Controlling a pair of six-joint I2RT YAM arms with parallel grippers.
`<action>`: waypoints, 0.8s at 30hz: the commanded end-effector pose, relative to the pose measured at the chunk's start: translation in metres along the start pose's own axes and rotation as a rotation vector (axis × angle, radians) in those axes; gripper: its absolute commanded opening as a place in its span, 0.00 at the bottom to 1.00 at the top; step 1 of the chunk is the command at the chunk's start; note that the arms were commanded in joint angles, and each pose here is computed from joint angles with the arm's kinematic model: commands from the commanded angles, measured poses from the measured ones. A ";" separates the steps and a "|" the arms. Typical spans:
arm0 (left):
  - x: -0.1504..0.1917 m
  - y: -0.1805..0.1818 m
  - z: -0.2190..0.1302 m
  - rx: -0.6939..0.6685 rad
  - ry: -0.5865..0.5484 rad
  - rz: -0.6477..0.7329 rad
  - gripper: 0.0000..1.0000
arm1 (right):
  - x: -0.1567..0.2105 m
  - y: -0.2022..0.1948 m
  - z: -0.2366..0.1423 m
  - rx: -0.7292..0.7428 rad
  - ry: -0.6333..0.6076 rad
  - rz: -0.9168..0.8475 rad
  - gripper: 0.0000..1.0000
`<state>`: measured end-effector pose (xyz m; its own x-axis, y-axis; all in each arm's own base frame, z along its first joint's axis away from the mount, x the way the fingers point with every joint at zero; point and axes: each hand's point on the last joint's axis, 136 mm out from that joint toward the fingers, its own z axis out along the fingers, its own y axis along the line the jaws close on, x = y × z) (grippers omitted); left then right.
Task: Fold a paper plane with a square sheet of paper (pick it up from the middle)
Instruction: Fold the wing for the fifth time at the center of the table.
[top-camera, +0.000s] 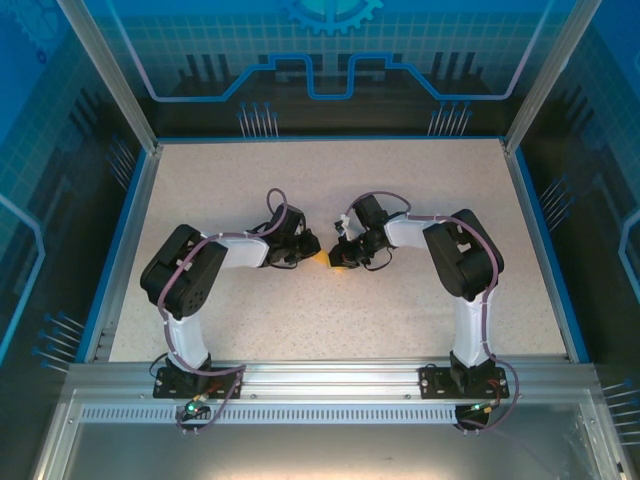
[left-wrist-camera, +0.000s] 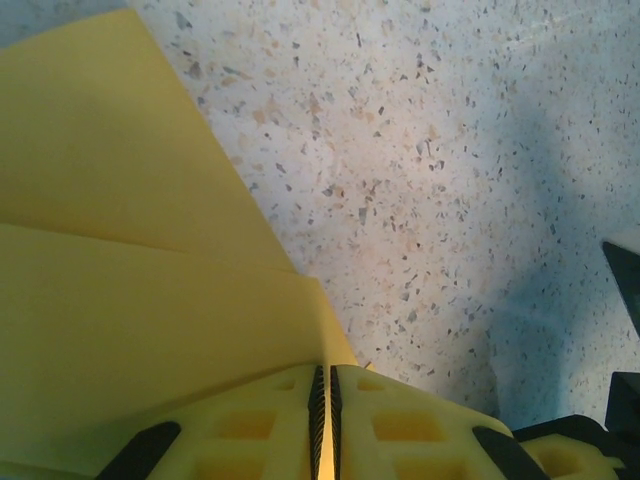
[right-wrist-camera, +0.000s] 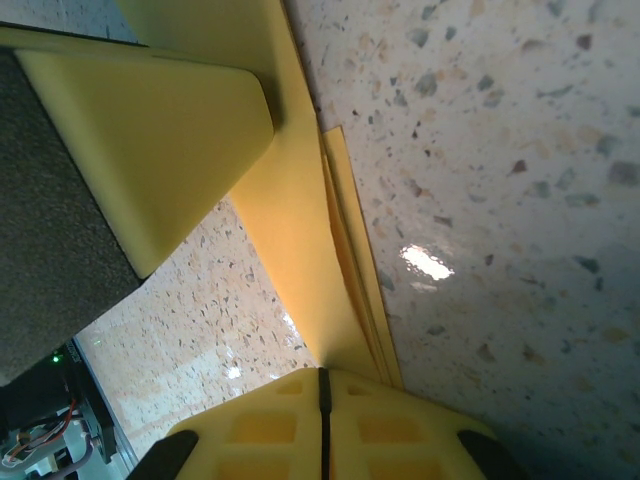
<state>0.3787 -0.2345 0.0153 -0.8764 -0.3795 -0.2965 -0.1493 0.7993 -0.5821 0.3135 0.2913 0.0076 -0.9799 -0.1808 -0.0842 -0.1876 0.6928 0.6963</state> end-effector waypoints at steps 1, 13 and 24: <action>-0.008 0.057 -0.005 -0.186 -0.046 -0.078 0.16 | 0.055 -0.070 0.015 0.221 0.145 0.145 0.08; -0.046 0.113 -0.035 -0.240 -0.152 -0.183 0.16 | 0.056 -0.072 0.015 0.222 0.145 0.147 0.09; -0.071 0.106 -0.063 -0.223 -0.237 -0.174 0.16 | 0.041 -0.052 0.009 0.183 0.108 0.109 0.11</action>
<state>0.4018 -0.1162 0.0174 -0.7239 -0.5986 -0.3430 -0.3770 0.7596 -0.5300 0.3139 0.2916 0.0091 -0.9788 -0.1824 -0.0932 -0.1947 0.6878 0.6993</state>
